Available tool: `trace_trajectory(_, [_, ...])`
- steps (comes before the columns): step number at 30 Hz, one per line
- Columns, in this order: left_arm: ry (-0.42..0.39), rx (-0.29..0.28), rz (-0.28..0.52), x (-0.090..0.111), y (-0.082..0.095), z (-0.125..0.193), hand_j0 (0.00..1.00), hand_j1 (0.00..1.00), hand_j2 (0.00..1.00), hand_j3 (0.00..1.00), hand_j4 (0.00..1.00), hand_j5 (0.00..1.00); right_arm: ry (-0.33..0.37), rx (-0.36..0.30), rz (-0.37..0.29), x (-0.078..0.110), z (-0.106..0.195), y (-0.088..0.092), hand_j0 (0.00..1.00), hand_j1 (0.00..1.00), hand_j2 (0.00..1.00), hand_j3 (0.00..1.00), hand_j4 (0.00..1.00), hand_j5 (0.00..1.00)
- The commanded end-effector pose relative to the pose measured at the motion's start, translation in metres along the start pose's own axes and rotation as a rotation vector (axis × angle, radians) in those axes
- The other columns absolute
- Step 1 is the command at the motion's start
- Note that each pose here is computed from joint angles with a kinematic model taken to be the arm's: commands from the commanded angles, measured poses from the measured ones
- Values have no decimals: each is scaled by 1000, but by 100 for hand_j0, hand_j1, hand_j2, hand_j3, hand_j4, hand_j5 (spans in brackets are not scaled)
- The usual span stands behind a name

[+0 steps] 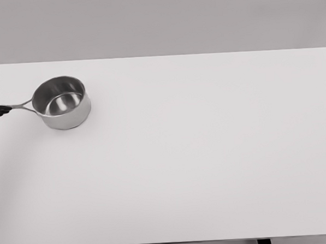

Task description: Rotate pot handle

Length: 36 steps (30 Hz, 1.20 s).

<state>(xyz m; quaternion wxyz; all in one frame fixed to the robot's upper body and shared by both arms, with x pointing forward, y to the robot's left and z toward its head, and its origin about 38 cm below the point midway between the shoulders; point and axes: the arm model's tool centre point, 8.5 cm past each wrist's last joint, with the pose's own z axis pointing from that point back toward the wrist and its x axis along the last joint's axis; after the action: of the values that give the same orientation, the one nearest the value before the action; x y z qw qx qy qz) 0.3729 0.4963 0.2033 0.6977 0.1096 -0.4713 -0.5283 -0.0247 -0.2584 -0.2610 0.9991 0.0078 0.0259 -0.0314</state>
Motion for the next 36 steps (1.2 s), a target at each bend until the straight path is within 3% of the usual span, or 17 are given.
trace_trajectory(1, [9,-1,9,-5,-3,-2,100,100,100,100,100,100,1,0,1,0,0,0,100,100,100,100,100,100])
trace_trajectory(11, [0,10,7,-2,-1,-7,100,100,100,100,100,100,-1,0,1,0,0,0,100,100,100,100,100,100])
trace_trajectory(18, [-20,-12,-18,4,-7,-7,100,100,100,100,100,100,1,2,0,0,0,0,100,100,100,100,100,100])
trace_trajectory(22, [-153,-52,-106,36,-20,-11,100,100,100,100,100,100,-1,0,0,0,0,0,100,100,100,100,100,100])
trace_trajectory(28, [-190,-109,-146,36,-37,-2,100,100,100,100,100,100,2,1,-1,0,0,0,100,100,100,100,100,100])
trace_trajectory(30, [-243,-123,-179,42,-42,0,100,100,100,100,100,100,1,0,0,0,0,0,100,100,100,100,100,100])
trace_trajectory(34, [-509,-141,-338,78,-54,8,100,100,100,100,100,100,2,0,1,0,0,0,100,100,100,100,100,100])
trace_trajectory(36, [-533,-151,-348,85,-59,7,100,100,100,100,100,100,2,0,1,-1,0,0,100,100,100,100,100,100])
